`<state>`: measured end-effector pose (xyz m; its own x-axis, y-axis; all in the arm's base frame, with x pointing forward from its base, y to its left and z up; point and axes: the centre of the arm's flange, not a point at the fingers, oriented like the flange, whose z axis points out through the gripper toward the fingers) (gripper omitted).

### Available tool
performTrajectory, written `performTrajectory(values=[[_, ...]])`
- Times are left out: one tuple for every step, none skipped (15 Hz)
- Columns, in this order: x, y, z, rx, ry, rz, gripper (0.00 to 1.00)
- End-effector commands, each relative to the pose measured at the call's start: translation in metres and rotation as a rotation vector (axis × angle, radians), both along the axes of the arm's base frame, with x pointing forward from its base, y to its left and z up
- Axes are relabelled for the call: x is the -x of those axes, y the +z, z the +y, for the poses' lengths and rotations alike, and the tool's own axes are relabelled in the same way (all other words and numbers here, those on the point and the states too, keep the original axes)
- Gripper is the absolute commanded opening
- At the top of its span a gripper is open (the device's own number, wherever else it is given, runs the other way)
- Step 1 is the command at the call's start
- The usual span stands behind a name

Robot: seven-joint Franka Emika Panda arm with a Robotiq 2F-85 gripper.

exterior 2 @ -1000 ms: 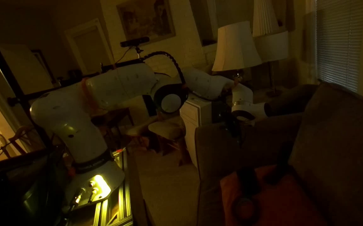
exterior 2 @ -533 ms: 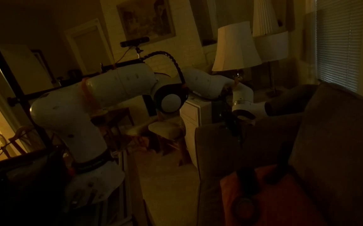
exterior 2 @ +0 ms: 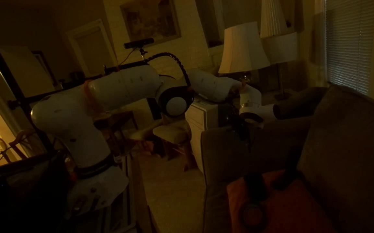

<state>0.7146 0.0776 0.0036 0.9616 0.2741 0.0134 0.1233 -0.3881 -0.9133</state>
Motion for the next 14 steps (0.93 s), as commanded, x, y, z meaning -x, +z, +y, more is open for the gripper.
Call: performTrajectory(values=[[-0.0049,-0.0069,-0.0006,-0.013,0.010,-0.001,0.64],[-0.0050,-0.0078,-0.0005,-0.014,0.012,0.002,0.60],[-0.0050,-0.0082,-0.0004,-0.015,0.012,0.003,0.63],[-0.0056,-0.0089,0.0001,-0.016,0.013,0.006,0.63],[-0.0057,-0.0098,0.0003,-0.017,0.014,0.009,0.65],[-0.0055,-0.0104,0.0007,-0.017,0.015,0.012,0.70],[-0.0054,-0.0116,0.0010,-0.017,0.017,0.014,0.75],[-0.0053,-0.0125,0.0013,-0.018,0.018,0.017,0.81],[-0.0053,-0.0136,0.0020,-0.019,0.019,0.020,0.84],[-0.0050,-0.0145,0.0025,-0.021,0.021,0.023,0.81],[-0.0044,-0.0152,0.0031,-0.022,0.023,0.025,0.79],[-0.0041,-0.0156,0.0036,-0.023,0.024,0.026,0.77],[-0.0038,-0.0154,0.0042,-0.024,0.025,0.027,0.76],[-0.0036,-0.0156,0.0046,-0.025,0.027,0.027,0.75]])
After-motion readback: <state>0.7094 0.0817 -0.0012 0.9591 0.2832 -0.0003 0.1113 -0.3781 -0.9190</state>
